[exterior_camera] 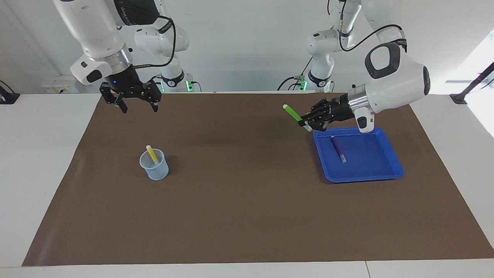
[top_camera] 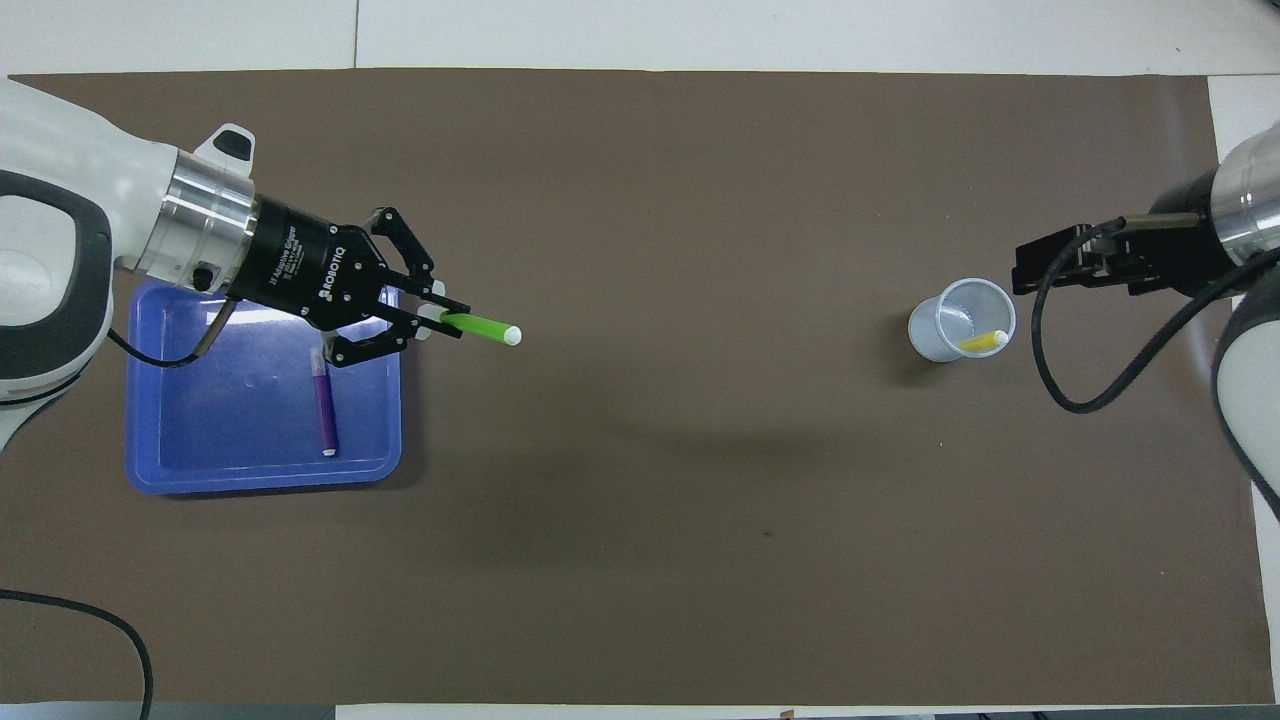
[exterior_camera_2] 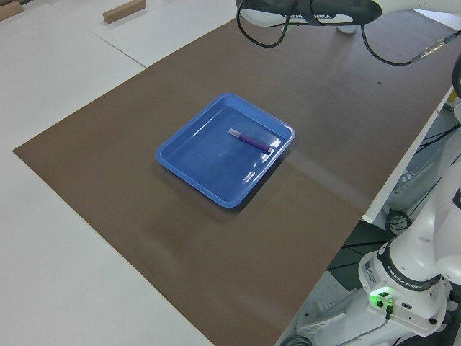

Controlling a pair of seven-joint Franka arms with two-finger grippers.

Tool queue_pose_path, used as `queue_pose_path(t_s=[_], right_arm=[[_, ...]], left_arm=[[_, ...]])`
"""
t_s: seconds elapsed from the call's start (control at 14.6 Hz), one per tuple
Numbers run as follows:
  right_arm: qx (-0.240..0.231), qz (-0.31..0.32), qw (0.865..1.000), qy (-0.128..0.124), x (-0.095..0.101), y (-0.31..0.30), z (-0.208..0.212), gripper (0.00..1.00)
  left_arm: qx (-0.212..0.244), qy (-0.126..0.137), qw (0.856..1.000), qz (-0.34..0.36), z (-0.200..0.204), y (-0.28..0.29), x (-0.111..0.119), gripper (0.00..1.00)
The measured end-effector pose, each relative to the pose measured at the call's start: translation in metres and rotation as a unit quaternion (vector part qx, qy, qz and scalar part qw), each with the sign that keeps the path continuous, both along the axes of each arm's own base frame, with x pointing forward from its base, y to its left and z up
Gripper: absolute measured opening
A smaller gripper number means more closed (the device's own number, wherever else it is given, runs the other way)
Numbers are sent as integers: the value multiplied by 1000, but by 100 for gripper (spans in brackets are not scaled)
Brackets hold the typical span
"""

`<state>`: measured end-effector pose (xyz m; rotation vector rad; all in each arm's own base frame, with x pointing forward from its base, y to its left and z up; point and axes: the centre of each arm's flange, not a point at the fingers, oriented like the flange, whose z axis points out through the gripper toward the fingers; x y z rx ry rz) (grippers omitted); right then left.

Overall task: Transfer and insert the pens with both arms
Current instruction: 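Lift the green pen with the left gripper toward the right gripper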

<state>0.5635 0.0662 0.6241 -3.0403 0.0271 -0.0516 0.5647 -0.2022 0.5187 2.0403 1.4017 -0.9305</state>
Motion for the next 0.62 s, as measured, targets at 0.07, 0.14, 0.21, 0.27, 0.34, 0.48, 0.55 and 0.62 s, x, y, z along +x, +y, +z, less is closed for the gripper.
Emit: queue_pose_path(t_s=[0.07,0.14,0.21,0.27,0.34,0.48,0.55,0.62], right_arm=[[16,-7,1000,-5,1,10,2,100],[32,-18,999,-8,1,21,3,100],[55,-31,998,-9,1,35,5,100],[80,-45,996,-11,1,47,7,100],[101,-60,993,-13,1,58,9,100],[138,-86,987,-13,-1,85,13,100],[151,-95,984,-14,-2,98,16,100],[162,-103,981,-16,-4,110,18,100]], left_arm=[[-14,23,999,21,2,-12,-2,16],[-26,41,998,39,2,-23,-5,16],[-39,58,996,60,0,-36,-8,16],[-51,71,993,81,-4,-48,-12,16],[-63,80,990,100,-8,-60,-18,16],[-79,87,984,134,-19,-86,-33,16],[-85,89,981,148,-24,-98,-42,16],[-91,91,979,160,-27,-108,-50,16]])
